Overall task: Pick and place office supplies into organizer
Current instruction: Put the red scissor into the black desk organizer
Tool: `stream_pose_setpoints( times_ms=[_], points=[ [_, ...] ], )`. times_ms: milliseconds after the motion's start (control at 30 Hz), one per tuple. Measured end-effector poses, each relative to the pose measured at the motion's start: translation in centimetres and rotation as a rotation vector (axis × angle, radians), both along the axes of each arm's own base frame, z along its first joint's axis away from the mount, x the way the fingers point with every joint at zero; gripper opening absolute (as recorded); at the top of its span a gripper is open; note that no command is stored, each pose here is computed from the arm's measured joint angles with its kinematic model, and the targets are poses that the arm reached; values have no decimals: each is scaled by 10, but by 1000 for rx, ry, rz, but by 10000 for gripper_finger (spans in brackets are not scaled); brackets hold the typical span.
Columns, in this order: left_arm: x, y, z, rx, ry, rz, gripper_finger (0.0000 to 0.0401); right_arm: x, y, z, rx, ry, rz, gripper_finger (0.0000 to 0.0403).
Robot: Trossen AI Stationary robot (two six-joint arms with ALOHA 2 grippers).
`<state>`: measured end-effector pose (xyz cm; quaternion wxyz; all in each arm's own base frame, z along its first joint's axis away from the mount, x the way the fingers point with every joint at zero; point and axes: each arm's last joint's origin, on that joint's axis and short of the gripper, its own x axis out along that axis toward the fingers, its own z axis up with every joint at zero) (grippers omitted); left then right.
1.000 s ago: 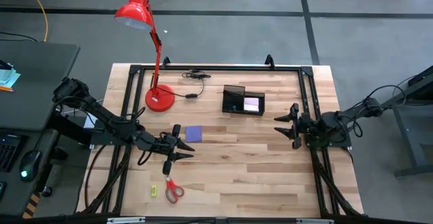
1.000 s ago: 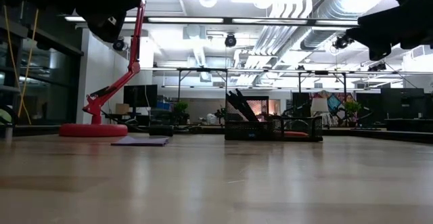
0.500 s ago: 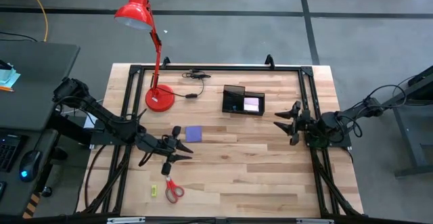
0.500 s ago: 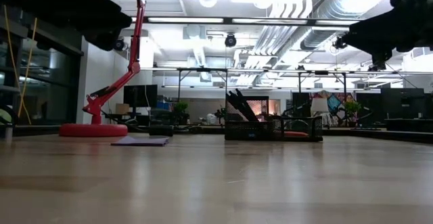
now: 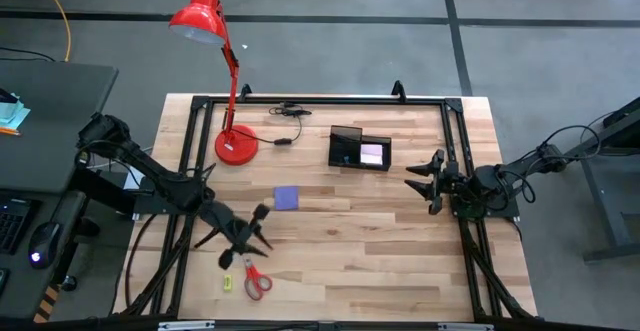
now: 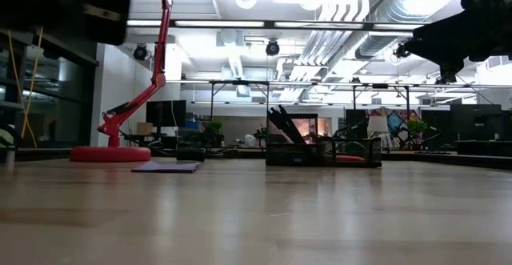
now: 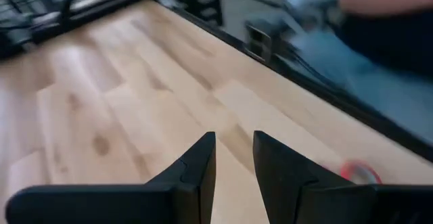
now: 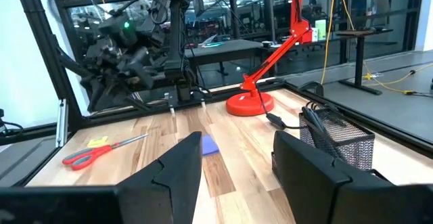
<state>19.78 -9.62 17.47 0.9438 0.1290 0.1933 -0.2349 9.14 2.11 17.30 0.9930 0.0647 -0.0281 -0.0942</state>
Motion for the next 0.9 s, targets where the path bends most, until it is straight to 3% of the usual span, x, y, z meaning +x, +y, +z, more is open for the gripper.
stream_pose_setpoints(
  times_ms=[167,300,467,733,900],
  points=[
    [-10,-11,-6,140,15,22,86,0,0,0,0,0,0,179],
    [-12,-19,-1,190,39,60,85,0,0,0,0,0,0,179],
    [-9,-30,12,142,163,23,85,0,0,0,0,0,0,177],
    [9,-45,11,98,308,-1,85,0,0,0,0,0,0,178],
    [15,-61,8,165,449,-10,85,0,0,0,0,0,0,177]
  ],
)
